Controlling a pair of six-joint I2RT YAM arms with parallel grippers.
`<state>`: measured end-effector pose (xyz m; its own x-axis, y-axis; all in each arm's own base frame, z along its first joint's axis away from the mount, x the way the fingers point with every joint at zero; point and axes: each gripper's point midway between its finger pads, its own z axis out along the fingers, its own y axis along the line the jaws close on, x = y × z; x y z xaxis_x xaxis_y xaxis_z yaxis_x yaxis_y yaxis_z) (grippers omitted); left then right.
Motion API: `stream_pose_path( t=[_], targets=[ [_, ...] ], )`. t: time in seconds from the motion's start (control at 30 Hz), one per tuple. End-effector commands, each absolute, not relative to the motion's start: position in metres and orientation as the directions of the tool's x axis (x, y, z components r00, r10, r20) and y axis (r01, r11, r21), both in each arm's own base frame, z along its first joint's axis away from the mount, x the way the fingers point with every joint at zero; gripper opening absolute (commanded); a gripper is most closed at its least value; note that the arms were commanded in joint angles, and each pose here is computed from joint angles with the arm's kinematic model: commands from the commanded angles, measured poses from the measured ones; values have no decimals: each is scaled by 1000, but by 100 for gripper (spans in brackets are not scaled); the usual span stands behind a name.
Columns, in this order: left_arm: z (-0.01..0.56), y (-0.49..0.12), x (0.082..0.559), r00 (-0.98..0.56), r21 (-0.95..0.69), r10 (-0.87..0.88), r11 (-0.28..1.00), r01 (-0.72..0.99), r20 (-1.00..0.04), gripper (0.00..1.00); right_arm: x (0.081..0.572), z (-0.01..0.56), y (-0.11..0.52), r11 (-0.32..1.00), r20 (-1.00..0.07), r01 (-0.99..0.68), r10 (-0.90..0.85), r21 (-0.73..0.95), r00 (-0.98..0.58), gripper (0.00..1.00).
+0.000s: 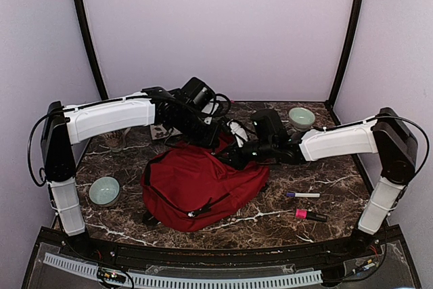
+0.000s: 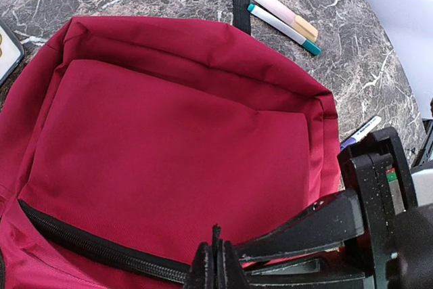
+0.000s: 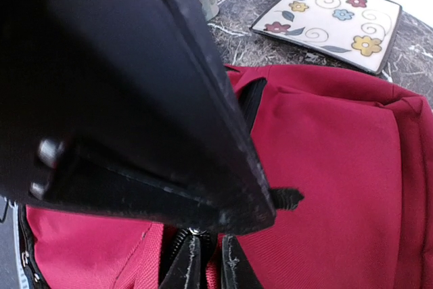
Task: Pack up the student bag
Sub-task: Hold the lower front pocket of the student bag, then unzip the lower front pocket of the student bag.
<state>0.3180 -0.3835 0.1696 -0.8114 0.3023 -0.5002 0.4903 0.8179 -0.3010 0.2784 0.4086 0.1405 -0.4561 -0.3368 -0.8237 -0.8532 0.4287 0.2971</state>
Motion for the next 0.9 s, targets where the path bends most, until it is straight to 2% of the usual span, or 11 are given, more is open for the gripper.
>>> stream_pose_path(
  t=[0.0, 0.27, 0.53, 0.87],
  targets=[
    [224, -382, 327, -764, -331, 217, 805, 492, -607, 0, 267, 123, 403, 424, -786, -853, -394, 304, -476, 10],
    [221, -374, 331, -771, -323, 193, 827, 461, -606, 0, 266, 124, 403, 413, -789, -863, -408, 290, -460, 0],
    [188, -327, 350, -839, -342, 93, 885, 316, -535, 0, 266, 128, 401, 417, -790, -863, -408, 285, -458, 0],
    [150, -290, 370, -870, -312, 54, 921, 233, -491, 0, 270, 141, 403, 415, -803, -872, -408, 261, -434, 0]
  ],
)
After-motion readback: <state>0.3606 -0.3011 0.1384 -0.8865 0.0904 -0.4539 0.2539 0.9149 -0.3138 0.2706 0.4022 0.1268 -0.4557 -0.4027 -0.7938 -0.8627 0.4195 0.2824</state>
